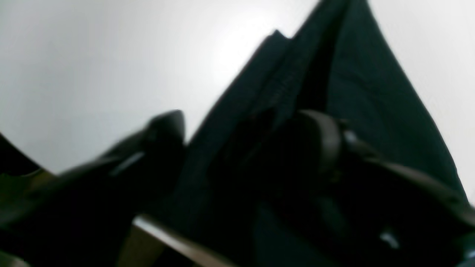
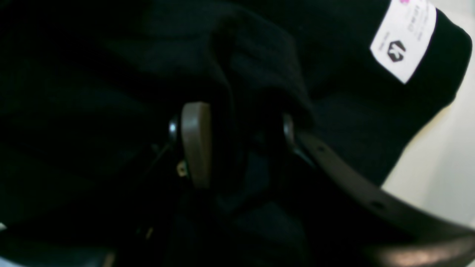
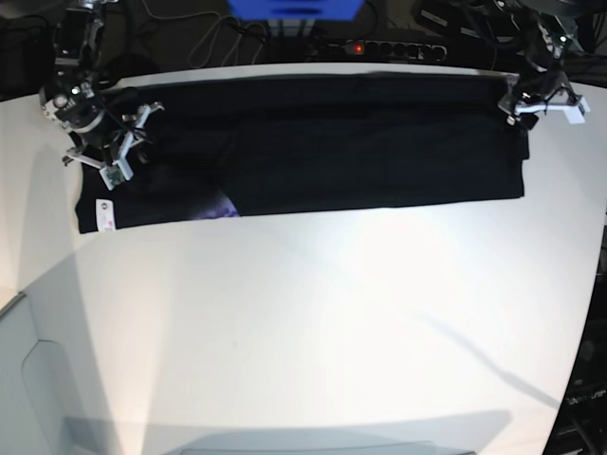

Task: Fold the T-shirt properly
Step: 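Hold the strip end with the right gripper while the left gripper repositions, then grasp the strip's other end with the left gripper and fold it toward the right gripper, then open the left gripper and lift it away from the shirt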

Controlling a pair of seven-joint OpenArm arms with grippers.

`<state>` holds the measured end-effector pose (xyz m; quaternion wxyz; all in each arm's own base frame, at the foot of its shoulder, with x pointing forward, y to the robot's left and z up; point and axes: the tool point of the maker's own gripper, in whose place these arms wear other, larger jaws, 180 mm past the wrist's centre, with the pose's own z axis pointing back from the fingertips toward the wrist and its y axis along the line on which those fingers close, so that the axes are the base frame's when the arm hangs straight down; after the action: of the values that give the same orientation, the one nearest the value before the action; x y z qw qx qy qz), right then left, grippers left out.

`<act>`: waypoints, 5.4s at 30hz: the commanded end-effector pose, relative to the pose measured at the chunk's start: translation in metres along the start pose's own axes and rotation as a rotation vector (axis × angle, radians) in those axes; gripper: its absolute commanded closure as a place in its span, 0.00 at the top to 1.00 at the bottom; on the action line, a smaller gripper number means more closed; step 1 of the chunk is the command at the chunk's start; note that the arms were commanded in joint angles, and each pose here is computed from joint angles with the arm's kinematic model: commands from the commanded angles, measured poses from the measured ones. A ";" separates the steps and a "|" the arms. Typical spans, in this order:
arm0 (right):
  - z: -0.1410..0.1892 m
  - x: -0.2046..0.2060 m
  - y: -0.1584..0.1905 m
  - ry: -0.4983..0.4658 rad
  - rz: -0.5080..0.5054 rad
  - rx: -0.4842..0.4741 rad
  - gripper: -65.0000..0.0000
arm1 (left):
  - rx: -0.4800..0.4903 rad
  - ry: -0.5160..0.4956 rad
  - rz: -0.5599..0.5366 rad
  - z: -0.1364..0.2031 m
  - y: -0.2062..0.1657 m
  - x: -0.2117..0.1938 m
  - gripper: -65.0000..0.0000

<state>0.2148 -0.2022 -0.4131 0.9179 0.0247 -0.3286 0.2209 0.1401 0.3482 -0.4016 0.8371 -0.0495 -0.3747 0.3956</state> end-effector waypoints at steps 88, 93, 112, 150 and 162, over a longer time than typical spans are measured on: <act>0.001 0.011 0.003 -0.029 0.027 0.017 0.34 | -0.775 0.201 -0.827 0.078 -0.327 -0.197 0.00; 0.000 0.015 0.001 -0.036 0.028 0.013 0.34 | -0.843 0.176 -0.923 0.092 -0.348 -0.212 0.00; 0.000 0.015 0.001 -0.036 0.028 0.013 0.34 | -0.877 0.238 -1.044 0.085 -0.356 -0.249 0.20; 0.068 0.018 -0.072 -0.017 -0.152 -0.322 0.50 | -0.345 -0.131 -0.467 0.014 -0.201 0.012 0.26; 0.023 -0.008 -0.081 0.042 -0.278 -0.245 0.51 | -0.300 -0.072 -0.461 0.007 -0.166 0.011 0.26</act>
<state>0.2249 -0.2783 -0.4003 0.9474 -0.0397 -0.3150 0.0410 0.2391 0.2392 -0.3364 0.8823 -0.0730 -0.4429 0.1416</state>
